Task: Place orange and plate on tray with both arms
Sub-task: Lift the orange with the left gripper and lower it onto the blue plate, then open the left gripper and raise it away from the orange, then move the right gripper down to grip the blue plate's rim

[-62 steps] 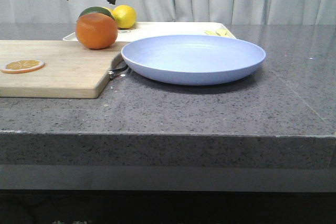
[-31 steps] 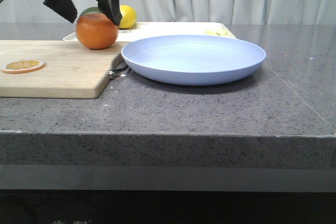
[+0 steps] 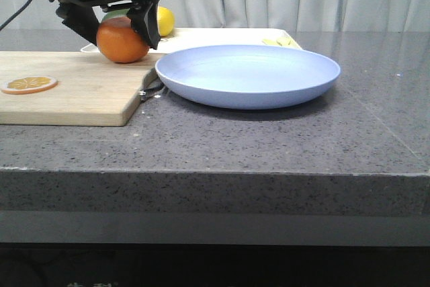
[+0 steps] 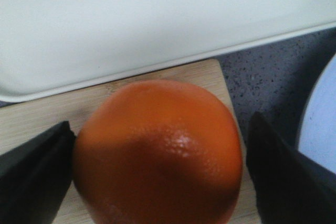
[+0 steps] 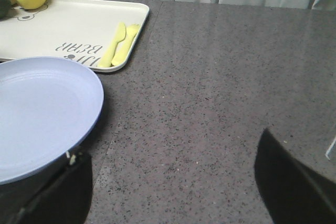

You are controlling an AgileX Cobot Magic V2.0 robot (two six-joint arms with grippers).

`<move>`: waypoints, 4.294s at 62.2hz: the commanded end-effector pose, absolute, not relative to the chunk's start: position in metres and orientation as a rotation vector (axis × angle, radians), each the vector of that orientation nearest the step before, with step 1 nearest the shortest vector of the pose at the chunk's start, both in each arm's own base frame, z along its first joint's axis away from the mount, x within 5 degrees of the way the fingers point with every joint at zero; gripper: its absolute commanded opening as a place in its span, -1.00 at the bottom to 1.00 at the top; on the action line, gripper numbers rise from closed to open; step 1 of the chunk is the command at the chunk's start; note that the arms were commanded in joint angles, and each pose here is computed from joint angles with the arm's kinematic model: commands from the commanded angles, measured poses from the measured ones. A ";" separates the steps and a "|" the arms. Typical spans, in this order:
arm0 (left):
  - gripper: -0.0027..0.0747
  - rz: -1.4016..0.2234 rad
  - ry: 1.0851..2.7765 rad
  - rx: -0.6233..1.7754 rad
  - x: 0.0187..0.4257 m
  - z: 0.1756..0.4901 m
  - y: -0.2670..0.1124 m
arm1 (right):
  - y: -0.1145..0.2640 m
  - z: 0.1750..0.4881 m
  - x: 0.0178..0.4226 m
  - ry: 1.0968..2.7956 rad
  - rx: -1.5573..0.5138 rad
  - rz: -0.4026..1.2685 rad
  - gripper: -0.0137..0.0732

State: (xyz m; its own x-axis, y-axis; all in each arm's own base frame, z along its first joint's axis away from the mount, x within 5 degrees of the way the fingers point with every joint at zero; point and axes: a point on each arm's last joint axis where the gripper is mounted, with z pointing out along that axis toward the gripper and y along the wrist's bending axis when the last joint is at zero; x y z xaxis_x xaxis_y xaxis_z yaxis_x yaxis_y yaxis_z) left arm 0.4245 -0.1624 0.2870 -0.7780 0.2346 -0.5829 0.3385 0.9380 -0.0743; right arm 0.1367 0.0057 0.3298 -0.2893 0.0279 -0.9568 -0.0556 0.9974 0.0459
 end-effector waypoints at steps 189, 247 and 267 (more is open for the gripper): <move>-0.98 -0.287 2.329 0.824 0.294 0.440 -0.232 | 0.004 0.346 0.139 1.760 -0.011 0.060 0.77; -0.98 -0.078 1.985 -0.019 0.144 0.389 -0.005 | 0.004 0.344 0.145 1.769 -0.012 0.062 0.77; -0.98 -0.086 1.726 -0.022 0.065 0.341 -0.004 | 0.013 0.335 0.169 1.879 -0.058 0.099 0.77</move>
State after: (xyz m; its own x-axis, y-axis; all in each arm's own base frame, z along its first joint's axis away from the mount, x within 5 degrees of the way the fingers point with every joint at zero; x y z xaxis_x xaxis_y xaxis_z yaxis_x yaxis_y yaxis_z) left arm 0.0748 -0.0037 0.3341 -0.3151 -0.0398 -0.9482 0.0282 0.9983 -0.0512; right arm 0.1595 0.0131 0.3166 -0.3839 0.0105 -0.9233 -0.0975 0.9939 0.0518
